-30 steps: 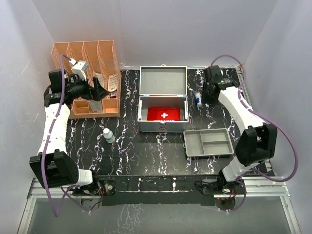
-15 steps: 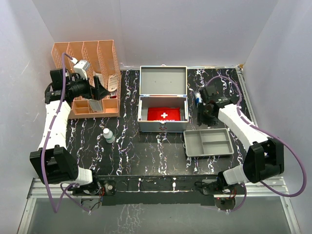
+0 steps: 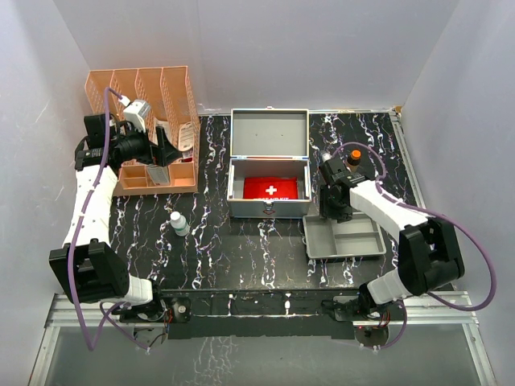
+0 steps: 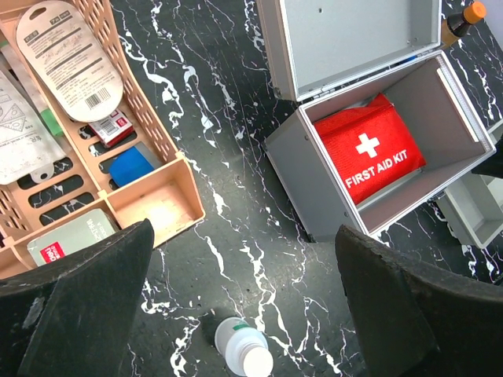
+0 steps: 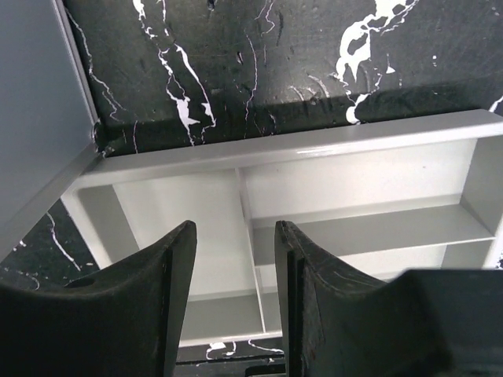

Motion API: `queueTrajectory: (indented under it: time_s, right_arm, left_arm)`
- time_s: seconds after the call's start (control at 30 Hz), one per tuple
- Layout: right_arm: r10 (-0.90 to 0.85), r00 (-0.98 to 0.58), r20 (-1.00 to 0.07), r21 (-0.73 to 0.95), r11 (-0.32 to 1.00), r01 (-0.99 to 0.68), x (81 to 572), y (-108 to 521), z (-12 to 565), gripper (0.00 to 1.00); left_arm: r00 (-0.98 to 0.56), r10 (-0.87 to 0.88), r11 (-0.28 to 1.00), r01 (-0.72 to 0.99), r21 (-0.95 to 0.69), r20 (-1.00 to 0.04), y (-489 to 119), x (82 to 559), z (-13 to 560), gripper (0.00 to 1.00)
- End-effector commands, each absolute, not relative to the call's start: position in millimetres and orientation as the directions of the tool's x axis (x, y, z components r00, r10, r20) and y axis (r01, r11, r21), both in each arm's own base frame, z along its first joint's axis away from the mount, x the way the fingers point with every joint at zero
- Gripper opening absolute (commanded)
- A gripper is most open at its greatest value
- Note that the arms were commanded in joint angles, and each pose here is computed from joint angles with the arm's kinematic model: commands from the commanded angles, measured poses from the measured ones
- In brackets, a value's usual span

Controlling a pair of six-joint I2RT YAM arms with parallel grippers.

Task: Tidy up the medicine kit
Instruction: Move the medicine box compartment to the center of the board.

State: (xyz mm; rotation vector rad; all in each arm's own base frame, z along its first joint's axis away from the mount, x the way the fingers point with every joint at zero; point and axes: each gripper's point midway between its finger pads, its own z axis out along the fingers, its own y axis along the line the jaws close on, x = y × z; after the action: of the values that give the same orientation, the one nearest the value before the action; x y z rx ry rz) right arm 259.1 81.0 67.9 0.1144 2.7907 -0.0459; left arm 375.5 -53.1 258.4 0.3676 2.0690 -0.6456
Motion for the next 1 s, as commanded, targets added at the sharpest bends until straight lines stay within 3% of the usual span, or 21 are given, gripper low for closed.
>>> queueTrajectory:
  time_s: [0.0, 0.17, 0.33, 0.97]
  right_arm:
    - [0.098, -0.926, -0.364, -0.016, 0.994, 0.111, 270, 83, 55, 0.42]
    - [0.103, -0.944, -0.315, -0.026, 0.993, 0.117, 261, 82, 39, 0.31]
    - [0.105, -0.948, -0.3, -0.028, 0.993, 0.119, 258, 82, 35, 0.0]
    - [0.071, -0.946, -0.315, 0.008, 0.997, 0.073, 263, 99, 48, 0.0]
  left_arm:
    - [-0.487, 0.024, 0.803, 0.53, -0.274, -0.873, -58, 376, 283, 0.98]
    - [-0.485, 0.029, 0.802, 0.533, -0.27, -0.874, -58, 377, 284, 0.98]
    - [-0.486, 0.027, 0.799, 0.535, -0.274, -0.873, -58, 378, 283, 0.98]
    - [-0.48, 0.026, 0.797, 0.539, -0.272, -0.877, -59, 379, 284, 0.98]
